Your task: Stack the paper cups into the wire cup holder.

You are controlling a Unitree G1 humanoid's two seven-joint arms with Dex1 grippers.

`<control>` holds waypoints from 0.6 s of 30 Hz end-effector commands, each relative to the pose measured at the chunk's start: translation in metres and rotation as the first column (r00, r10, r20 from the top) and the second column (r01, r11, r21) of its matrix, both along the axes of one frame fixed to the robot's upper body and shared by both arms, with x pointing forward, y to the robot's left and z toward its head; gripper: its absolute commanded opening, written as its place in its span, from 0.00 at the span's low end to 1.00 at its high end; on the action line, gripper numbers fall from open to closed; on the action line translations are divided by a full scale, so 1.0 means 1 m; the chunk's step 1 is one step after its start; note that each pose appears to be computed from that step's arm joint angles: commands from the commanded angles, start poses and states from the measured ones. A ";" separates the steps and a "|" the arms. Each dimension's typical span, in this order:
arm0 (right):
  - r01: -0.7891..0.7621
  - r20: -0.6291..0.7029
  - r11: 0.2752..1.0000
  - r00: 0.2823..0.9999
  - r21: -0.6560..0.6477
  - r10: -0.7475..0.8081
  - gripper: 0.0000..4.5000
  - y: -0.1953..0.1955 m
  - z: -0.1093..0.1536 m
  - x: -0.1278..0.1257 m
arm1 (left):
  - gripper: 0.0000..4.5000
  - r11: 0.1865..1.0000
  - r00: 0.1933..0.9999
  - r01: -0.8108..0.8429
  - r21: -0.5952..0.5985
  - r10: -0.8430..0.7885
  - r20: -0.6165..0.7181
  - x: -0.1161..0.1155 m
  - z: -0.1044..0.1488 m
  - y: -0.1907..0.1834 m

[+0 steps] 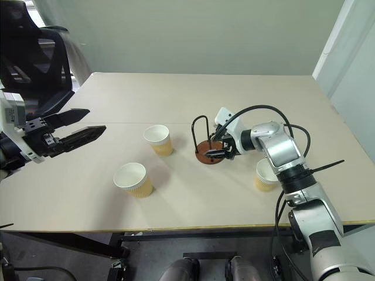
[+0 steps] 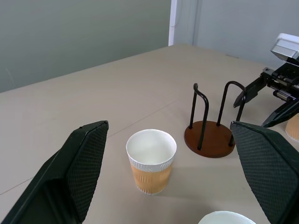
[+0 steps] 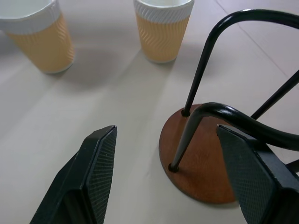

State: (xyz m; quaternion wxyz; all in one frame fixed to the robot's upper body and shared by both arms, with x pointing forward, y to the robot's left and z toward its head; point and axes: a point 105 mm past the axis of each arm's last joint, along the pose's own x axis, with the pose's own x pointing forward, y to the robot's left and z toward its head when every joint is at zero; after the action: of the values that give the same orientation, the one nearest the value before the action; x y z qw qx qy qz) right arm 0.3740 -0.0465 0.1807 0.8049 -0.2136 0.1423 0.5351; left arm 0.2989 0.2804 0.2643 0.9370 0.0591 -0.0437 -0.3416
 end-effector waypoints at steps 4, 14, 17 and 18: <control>0.028 0.048 0.999 0.998 0.032 -0.029 0.76 0.011 0.013 0.003 | 0.99 1.000 0.999 0.006 0.018 -0.007 0.051 -0.003 0.014 -0.003; 0.064 0.049 0.997 0.997 0.046 -0.066 0.34 0.019 0.007 0.006 | 1.00 1.000 0.999 -0.003 0.014 0.002 0.053 -0.003 0.013 -0.003; 0.068 0.045 0.996 0.997 0.049 -0.071 0.09 0.023 0.005 0.005 | 1.00 1.000 0.999 -0.005 0.013 0.004 0.054 -0.003 0.014 -0.002; 0.072 0.042 0.996 0.996 0.050 -0.074 0.01 0.023 0.005 0.005 | 1.00 1.000 0.999 -0.006 0.013 0.005 0.054 -0.003 0.014 -0.002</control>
State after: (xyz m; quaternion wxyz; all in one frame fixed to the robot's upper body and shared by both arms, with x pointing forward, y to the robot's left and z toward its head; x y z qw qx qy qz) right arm 0.3794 -0.0268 0.1769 0.8288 -0.1958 0.1345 0.5066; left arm 0.2998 0.2812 0.2647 0.9394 0.0593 -0.0446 -0.3346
